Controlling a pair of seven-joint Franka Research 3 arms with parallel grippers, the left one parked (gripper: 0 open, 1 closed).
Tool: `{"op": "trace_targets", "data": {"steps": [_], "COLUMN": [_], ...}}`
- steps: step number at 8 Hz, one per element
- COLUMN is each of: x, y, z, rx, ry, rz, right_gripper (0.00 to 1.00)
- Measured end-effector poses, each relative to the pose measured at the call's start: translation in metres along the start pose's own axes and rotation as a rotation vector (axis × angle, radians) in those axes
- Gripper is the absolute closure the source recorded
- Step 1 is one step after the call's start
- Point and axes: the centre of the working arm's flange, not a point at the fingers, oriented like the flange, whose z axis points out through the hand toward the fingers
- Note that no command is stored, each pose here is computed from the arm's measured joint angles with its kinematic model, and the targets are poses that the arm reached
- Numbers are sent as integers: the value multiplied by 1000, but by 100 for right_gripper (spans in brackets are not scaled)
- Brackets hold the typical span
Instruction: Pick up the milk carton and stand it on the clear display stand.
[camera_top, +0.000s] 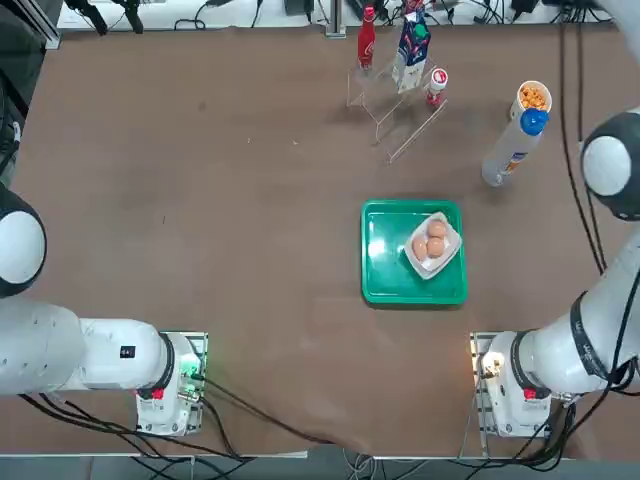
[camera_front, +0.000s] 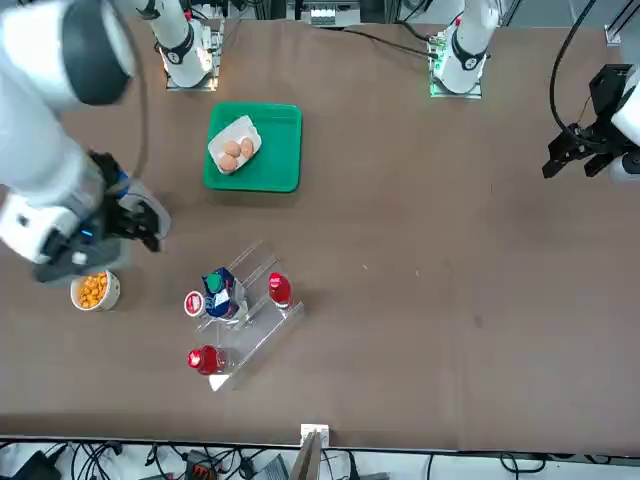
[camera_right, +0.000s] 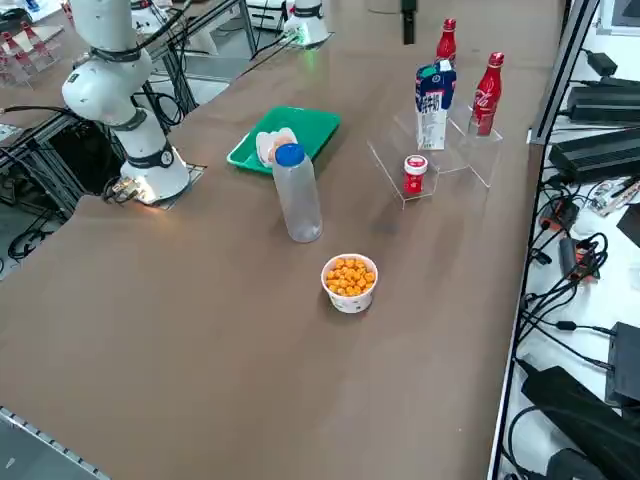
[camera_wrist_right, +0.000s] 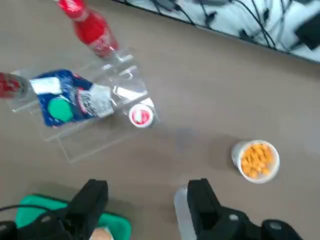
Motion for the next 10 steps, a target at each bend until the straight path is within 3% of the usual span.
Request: {"op": "trace_targets", "data": {"steps": [4,10], "x": [-49,-133], "y": [51,87], "z": [-5,16], "rx": [-13,10], "ry": [-65,-81], "rz": [88,204], "right_gripper": [0,0]}}
